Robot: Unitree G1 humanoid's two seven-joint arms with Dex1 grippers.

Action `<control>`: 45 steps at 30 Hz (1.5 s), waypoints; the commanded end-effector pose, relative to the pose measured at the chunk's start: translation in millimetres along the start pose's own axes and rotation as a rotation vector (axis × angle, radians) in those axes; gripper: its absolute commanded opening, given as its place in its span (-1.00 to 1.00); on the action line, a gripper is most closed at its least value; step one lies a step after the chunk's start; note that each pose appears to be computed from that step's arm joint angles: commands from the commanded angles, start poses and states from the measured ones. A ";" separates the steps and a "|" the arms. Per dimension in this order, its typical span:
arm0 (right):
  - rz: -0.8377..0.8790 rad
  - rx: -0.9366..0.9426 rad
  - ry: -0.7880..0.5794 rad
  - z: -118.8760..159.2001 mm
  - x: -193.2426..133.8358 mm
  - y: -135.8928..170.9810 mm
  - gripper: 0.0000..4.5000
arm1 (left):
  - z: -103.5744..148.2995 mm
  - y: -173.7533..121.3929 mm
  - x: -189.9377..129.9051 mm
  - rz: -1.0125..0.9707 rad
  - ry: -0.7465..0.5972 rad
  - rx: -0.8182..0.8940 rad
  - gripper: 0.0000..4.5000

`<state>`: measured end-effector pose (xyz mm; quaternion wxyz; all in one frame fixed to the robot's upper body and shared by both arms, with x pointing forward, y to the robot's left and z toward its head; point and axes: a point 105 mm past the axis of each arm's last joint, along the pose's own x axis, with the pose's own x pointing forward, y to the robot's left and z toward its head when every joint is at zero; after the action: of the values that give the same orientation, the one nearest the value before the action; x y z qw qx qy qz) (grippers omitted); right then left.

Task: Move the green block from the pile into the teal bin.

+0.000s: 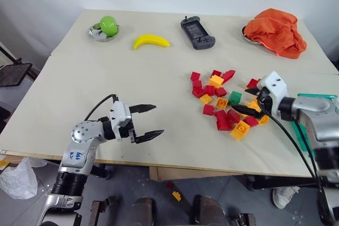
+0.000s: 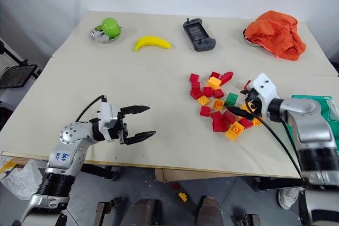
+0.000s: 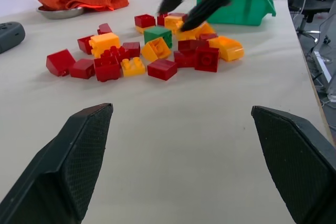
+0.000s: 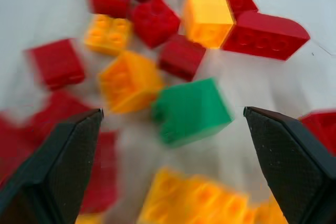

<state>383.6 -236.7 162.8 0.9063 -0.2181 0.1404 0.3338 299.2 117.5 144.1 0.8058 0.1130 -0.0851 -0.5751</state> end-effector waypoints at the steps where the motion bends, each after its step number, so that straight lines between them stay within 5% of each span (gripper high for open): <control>1: 0.034 -0.069 0.054 -3.2 8.4 -9.5 0.99 | 13.4 0.8 0.3 -0.002 -0.027 0.046 1.00; 7: 0.087 -0.068 0.112 0.7 23.0 -17.5 0.99 | 15.2 0.0 -4.7 0.013 -0.023 0.051 1.00; 10: 0.112 -0.068 0.113 0.6 27.2 -15.9 0.74 | 16.9 -1.4 -3.7 0.012 -0.024 0.053 1.00; 15: 0.148 -0.080 0.075 5.7 29.2 -12.0 -0.04 | 18.7 -1.4 -1.3 0.009 -0.030 0.054 1.00; 16: 0.146 -0.091 0.070 5.7 27.2 -12.9 -0.07 | 19.0 -2.0 0.5 0.003 -0.034 0.053 1.00; 20: 0.087 -0.079 -0.023 21.4 15.0 -23.6 -0.07 | 20.3 -4.3 9.1 -0.021 -0.056 0.051 1.00; 23: 0.010 -0.043 -0.207 52.7 -24.0 -35.3 -0.07 | 22.5 -7.0 23.3 -0.051 -0.094 0.041 1.00; 26: -0.070 -0.068 -0.235 53.6 -66.7 -34.9 -0.07 | 22.7 -10.9 36.3 -0.088 -0.121 0.027 1.00; 36: -0.496 0.016 0.017 -19.9 -207.6 -34.0 -0.07 | 20.5 -31.2 88.0 -0.292 -0.178 0.033 1.00; 45: -0.663 0.170 0.083 -63.1 -232.2 -31.8 -0.07 | 23.2 -31.1 98.7 -0.329 -0.204 0.034 1.00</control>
<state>228.1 -412.7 198.3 0.9706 -0.1892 0.1479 0.0172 296.5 11.8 153.7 0.6868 0.0758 -0.1439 -0.7084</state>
